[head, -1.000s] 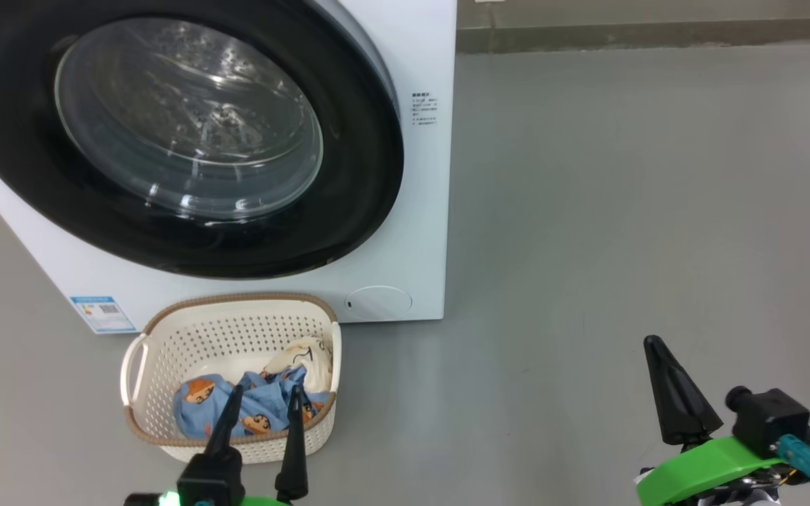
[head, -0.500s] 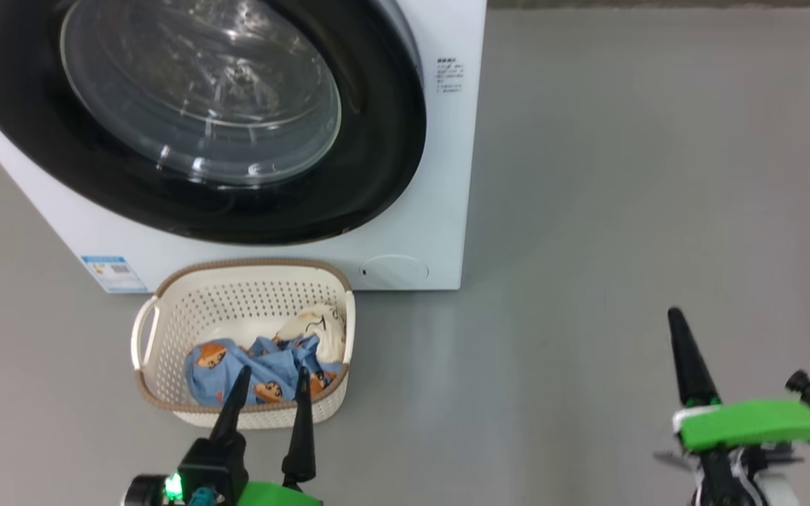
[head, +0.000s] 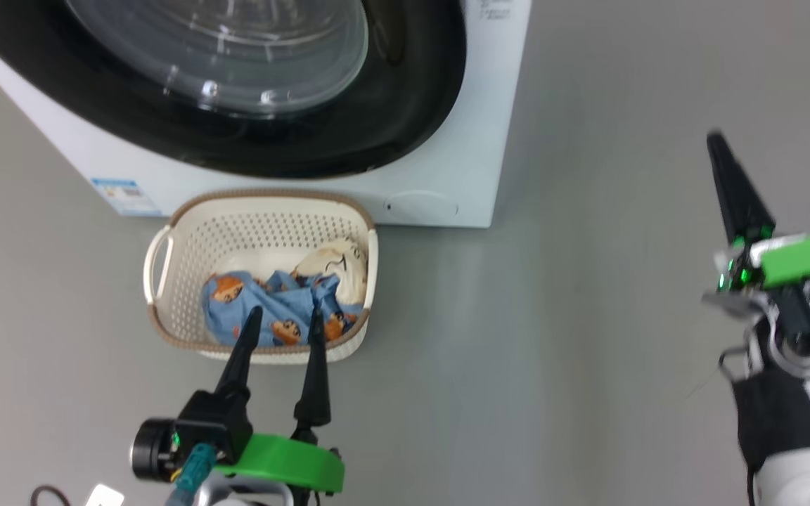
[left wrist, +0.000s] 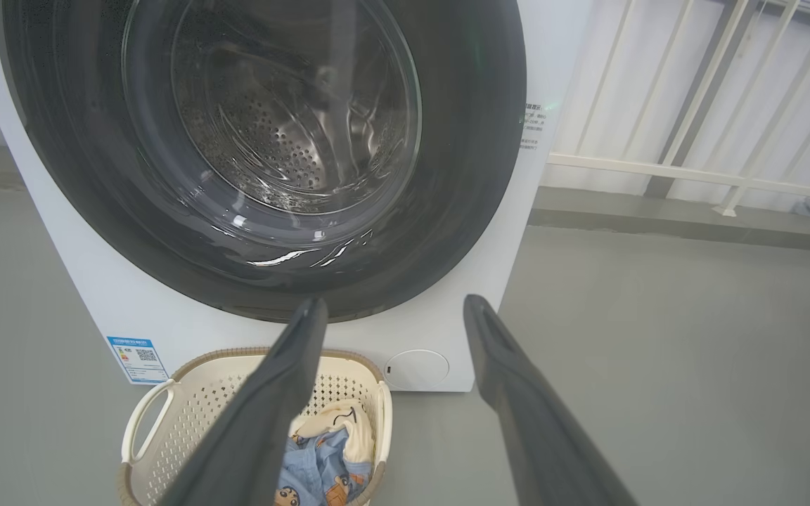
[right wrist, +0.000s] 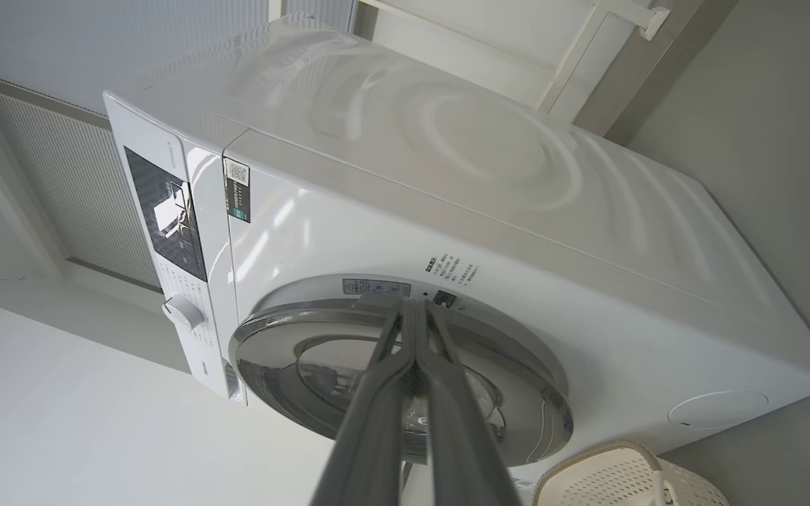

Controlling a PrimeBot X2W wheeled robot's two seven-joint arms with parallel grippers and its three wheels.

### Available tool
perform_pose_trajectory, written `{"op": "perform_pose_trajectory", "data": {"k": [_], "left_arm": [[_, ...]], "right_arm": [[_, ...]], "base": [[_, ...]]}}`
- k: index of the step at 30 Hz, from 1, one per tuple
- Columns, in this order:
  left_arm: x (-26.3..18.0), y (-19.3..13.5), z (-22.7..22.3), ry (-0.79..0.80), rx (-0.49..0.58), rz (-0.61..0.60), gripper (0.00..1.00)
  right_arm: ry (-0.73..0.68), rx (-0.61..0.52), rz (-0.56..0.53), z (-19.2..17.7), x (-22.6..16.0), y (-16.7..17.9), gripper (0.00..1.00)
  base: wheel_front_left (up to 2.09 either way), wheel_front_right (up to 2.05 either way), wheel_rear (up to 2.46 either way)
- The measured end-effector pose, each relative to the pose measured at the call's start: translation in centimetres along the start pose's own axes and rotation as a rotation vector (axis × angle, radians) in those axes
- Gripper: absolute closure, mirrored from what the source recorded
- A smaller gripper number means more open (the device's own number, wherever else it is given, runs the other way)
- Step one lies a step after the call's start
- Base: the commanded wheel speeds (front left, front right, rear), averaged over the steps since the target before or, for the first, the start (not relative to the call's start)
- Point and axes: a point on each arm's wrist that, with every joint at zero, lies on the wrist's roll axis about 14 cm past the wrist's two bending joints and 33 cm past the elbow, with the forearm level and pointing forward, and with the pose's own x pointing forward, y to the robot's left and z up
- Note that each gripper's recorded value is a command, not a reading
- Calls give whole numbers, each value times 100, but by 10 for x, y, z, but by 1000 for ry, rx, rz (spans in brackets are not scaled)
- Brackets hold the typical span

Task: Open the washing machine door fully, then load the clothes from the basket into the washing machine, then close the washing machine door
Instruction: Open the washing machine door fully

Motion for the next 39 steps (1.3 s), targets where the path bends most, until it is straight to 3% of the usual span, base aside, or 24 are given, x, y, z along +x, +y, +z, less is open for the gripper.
{"op": "perform_pose_trajectory", "data": {"k": [8,15,27,39], "left_arm": [[16,0,-2,-1,-22,8,0],[25,11,-11,22,-32,46,0],[35,23,-29,64,-24,82,0],[33,33,-41,103,-27,121,0]], "right_arm": [[145,100,74,-17,49,13,100],[267,121,118,-37,100,19,100],[443,217,123,-83,157,16,100],[550,193,139,-118,194,28,100]], "base": [[0,0,0],[0,0,0],[0,0,0],[0,0,0]]}}
